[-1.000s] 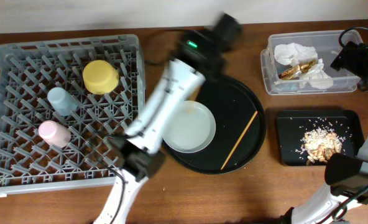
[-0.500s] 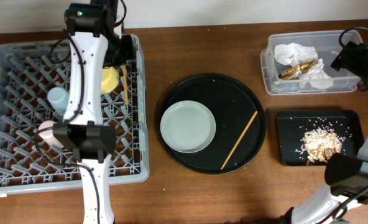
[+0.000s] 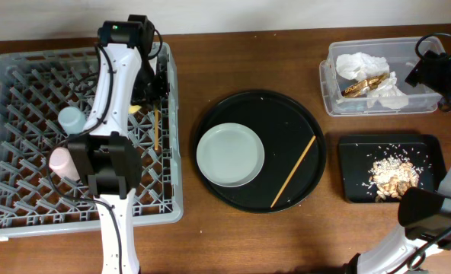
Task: Sort waste into correct bins and load items into the dishwasher rack
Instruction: 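Carry the chopstick to the rack and stand it in the right column, then return the left gripper to the remaining chopstick on the round tray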
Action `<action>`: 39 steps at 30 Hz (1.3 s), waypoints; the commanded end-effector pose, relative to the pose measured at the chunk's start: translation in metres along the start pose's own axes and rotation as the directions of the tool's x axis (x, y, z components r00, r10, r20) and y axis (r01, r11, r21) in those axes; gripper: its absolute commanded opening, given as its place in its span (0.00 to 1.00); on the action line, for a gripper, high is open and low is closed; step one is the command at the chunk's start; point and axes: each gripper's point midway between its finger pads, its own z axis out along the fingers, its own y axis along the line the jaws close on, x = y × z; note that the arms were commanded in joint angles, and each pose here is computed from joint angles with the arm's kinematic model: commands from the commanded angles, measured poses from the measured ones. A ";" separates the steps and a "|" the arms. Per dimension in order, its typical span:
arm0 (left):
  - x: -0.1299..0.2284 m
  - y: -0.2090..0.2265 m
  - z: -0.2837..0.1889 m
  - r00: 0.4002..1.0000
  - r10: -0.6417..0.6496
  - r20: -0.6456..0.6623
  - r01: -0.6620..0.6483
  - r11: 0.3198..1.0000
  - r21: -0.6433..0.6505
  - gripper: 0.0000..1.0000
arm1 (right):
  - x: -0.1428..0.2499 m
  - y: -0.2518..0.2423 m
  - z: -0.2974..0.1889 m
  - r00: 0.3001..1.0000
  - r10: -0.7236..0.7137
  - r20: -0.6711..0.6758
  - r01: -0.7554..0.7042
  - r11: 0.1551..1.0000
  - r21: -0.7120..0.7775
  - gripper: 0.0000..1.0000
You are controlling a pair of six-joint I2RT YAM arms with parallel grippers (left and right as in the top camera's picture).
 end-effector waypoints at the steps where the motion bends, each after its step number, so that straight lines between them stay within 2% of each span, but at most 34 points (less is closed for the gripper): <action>1: -0.006 0.002 -0.001 1.000 0.012 0.026 -0.012 1.000 -0.002 0.26 | 0.000 0.000 -0.001 1.000 -0.001 0.003 0.001 1.000 -0.002 0.99; 8: -0.013 -0.001 -0.003 0.998 0.014 0.060 -0.015 1.000 0.011 0.27 | 0.000 0.000 -0.001 1.000 -0.001 0.003 0.001 1.000 -0.002 0.99; 10: -0.008 -0.008 -0.009 0.999 0.014 0.044 -0.017 0.999 0.052 0.27 | 0.000 0.000 -0.001 1.000 -0.001 0.003 0.001 1.000 -0.002 0.99; 13: -0.005 -0.015 -0.028 0.998 0.035 0.058 -0.040 0.995 0.093 0.28 | 0.000 0.000 -0.001 1.000 -0.001 0.003 0.001 1.000 -0.002 0.99; 16: -0.009 -0.026 -0.063 0.988 0.050 0.148 -0.072 0.986 0.152 0.26 | 0.000 0.000 -0.001 1.000 -0.001 0.003 0.001 1.000 -0.002 0.99; 19: -0.001 -0.054 -0.109 0.971 0.060 0.232 -0.133 0.941 0.312 0.27 | 0.000 0.000 -0.001 1.000 -0.001 0.003 0.001 1.000 -0.002 0.99; 23: 0.016 -0.078 -0.143 0.950 0.119 0.290 -0.235 0.882 0.409 0.28 | 0.000 0.000 -0.001 1.000 -0.001 0.003 0.001 1.000 -0.002 0.99; 25: 0.031 -0.104 -0.155 0.926 0.200 0.319 -0.337 0.817 0.467 0.40 | 0.000 0.000 -0.001 1.000 -0.001 0.003 0.001 1.000 -0.002 0.99; 28: 0.053 -0.142 -0.162 0.909 0.270 0.316 -0.406 0.743 0.533 0.41 | 0.000 0.000 -0.001 1.000 -0.001 0.003 0.001 1.000 -0.002 0.99; 34: 0.096 -0.201 -0.152 0.852 0.423 0.310 -0.524 0.696 0.490 0.41 | 0.000 0.000 -0.001 1.000 -0.001 0.003 0.001 1.000 -0.002 0.99; 39: 0.128 -0.231 -0.119 0.779 0.564 0.274 -0.624 0.743 0.242 0.46 | 0.000 0.000 -0.001 1.000 -0.001 0.003 0.001 1.000 -0.002 0.99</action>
